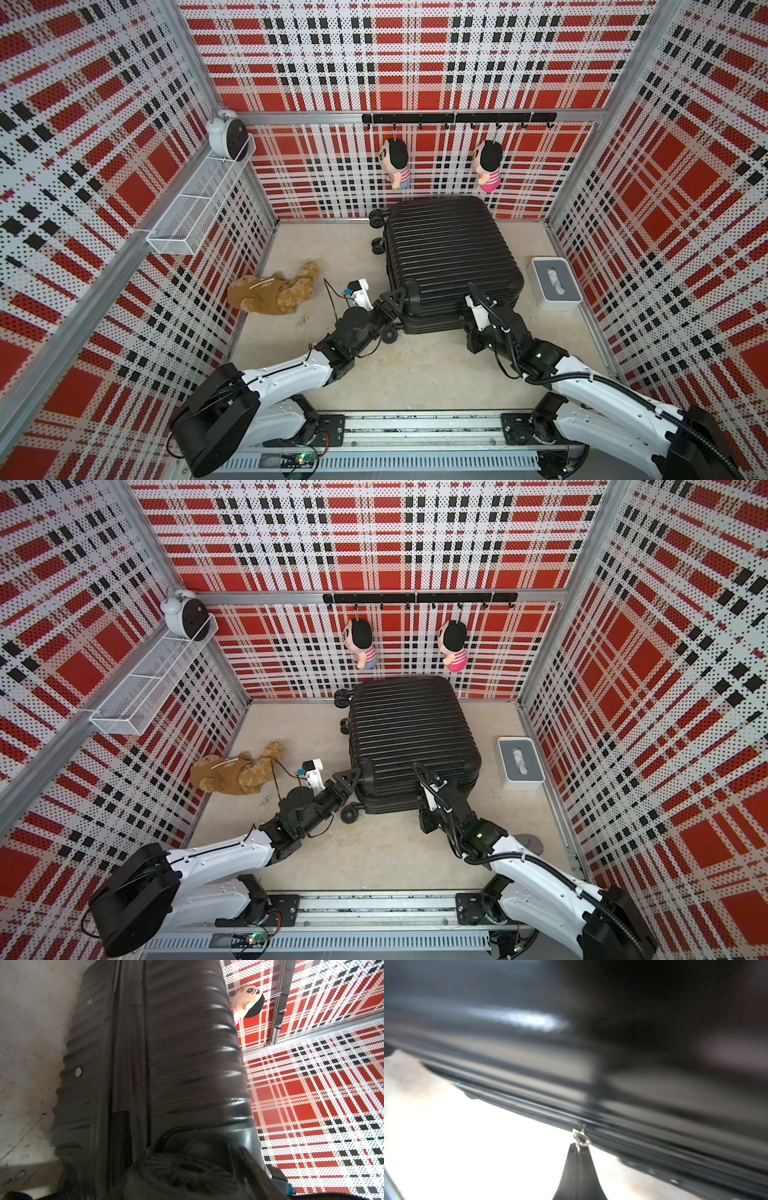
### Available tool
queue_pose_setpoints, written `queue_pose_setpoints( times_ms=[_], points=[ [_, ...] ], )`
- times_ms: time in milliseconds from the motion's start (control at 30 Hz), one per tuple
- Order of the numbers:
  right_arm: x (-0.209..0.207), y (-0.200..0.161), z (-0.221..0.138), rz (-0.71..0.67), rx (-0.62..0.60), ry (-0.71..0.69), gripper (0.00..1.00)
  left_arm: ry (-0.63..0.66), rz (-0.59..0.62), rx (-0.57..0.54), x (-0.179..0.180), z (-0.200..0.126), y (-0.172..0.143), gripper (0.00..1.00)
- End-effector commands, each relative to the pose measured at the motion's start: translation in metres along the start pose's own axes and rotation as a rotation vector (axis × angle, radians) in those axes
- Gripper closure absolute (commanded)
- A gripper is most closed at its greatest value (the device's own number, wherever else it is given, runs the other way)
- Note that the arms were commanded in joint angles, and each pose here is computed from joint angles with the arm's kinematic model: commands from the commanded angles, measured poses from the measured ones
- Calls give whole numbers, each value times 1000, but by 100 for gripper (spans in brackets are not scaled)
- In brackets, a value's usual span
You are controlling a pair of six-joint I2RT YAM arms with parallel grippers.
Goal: Open the suitcase zippers
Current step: Unzip the zipper on the suitcase.
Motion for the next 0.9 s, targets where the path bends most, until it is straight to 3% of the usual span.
queue_pose_setpoints(
  times_ms=[0,867],
  points=[
    [26,19,-7,-7,-135,122,100,52,83,333,16,-4,-47,59],
    [77,31,28,-28,-154,185,100,73,90,326,22,-2,-47,57]
  ],
)
Point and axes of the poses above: each gripper's point midway between its finger pads, its own z axis out along the fingers, its own x axis along the line the jaws close on, y = z × x, the point moved 8 cm from there along -z, back along the fingers, and after that the axes turned 4 degrees about -z, right-handed, at the moved point
